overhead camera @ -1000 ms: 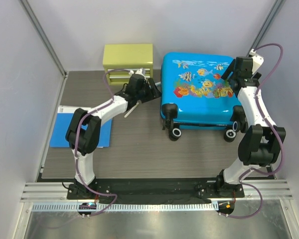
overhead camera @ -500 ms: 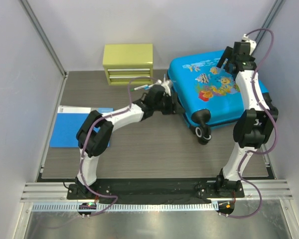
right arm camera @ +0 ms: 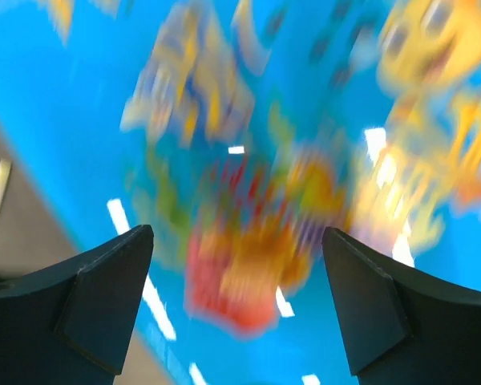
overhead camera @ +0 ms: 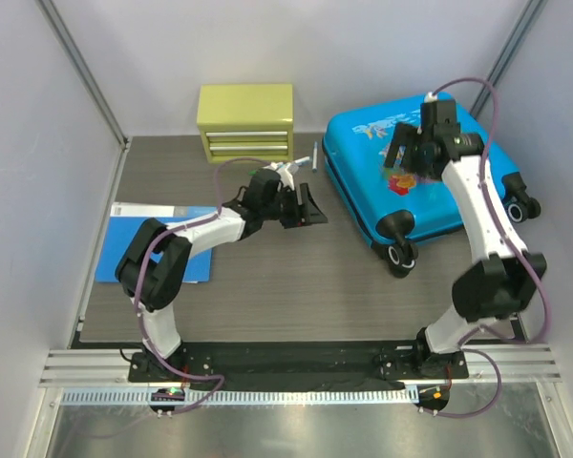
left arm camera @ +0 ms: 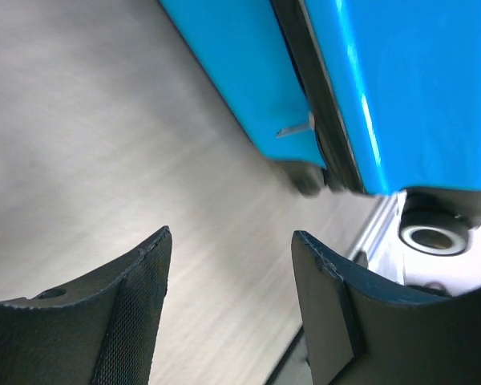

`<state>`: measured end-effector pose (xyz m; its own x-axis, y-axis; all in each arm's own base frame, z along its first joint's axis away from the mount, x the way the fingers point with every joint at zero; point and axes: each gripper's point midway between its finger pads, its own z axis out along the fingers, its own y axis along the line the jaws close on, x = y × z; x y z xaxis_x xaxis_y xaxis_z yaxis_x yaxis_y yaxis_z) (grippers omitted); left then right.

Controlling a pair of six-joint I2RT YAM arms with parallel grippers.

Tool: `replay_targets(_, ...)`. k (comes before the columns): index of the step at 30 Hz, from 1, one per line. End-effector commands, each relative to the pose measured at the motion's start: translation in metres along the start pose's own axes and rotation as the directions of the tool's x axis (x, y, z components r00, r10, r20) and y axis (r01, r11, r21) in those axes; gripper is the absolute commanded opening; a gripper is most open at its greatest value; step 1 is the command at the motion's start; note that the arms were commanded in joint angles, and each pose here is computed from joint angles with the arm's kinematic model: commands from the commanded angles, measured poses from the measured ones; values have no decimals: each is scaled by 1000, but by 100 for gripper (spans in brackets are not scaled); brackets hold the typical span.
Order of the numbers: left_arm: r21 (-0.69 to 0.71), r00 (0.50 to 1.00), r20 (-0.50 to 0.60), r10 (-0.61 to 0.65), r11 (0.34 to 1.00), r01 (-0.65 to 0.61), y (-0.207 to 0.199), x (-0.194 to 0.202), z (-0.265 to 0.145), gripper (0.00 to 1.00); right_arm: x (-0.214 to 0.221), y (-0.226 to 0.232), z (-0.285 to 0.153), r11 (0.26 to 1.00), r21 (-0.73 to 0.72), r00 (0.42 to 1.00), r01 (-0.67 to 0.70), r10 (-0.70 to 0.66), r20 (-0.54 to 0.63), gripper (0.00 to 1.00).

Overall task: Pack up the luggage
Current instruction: Zip the luggage at the center of the board.

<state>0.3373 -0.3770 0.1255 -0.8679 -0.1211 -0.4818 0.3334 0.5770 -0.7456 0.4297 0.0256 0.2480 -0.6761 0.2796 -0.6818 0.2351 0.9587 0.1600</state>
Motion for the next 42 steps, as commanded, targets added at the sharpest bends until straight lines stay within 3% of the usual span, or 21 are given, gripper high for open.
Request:
replay_targets(1,68,994,76,85,994,-90,-13,-23,-21,63,59,-2,-86,994,-97,999,39,-41,-14,91)
replay_targets(5,74,991,94,100,992,-107,-3,-30,-25,63,92,-14,-135,983,-154,995,101,-103,-6,89)
replay_targets(7,72,990,90,107,991,-114,1,-30,-23,63,133,-31,-134,983,-122,979,136,-152,-134,88)
replay_targets(9,89,990,88,112,989,-119,1,-30,-21,63,158,-40,-134,986,-105,972,130,-147,-181,87)
replay_targets(11,107,989,95,115,986,-125,-1,-31,-19,63,161,-34,-137,981,-151,977,123,-147,-155,87)
replay_targets(15,128,990,99,105,985,-117,-4,-32,-17,63,184,-30,-130,976,-188,961,108,-151,-232,88)
replay_targets(17,132,990,103,100,985,-113,-4,-33,-16,63,180,-30,-126,977,-181,966,110,-148,-213,88)
replay_targets(21,130,989,107,98,985,-111,-5,-34,-17,63,190,-29,-103,980,-165,947,108,-152,-284,88)
replay_targets(24,129,989,112,100,985,-114,-6,-35,-19,63,180,-30,-90,983,-135,961,121,-150,-231,89)
replay_targets(35,127,988,120,97,985,-113,-5,-39,-14,63,180,-22,-57,978,-96,955,186,-203,-217,89)
replay_targets(38,132,988,124,88,986,-105,-4,-41,-10,63,182,-28,-53,971,-50,944,234,-239,-227,84)
replay_targets(41,136,987,134,95,984,-113,-6,-42,-8,62,182,-36,-54,968,-6,940,252,-246,-237,62)
replay_targets(42,130,986,127,103,984,-120,-5,-39,-6,62,180,-39,-55,969,15,943,248,-237,-233,48)
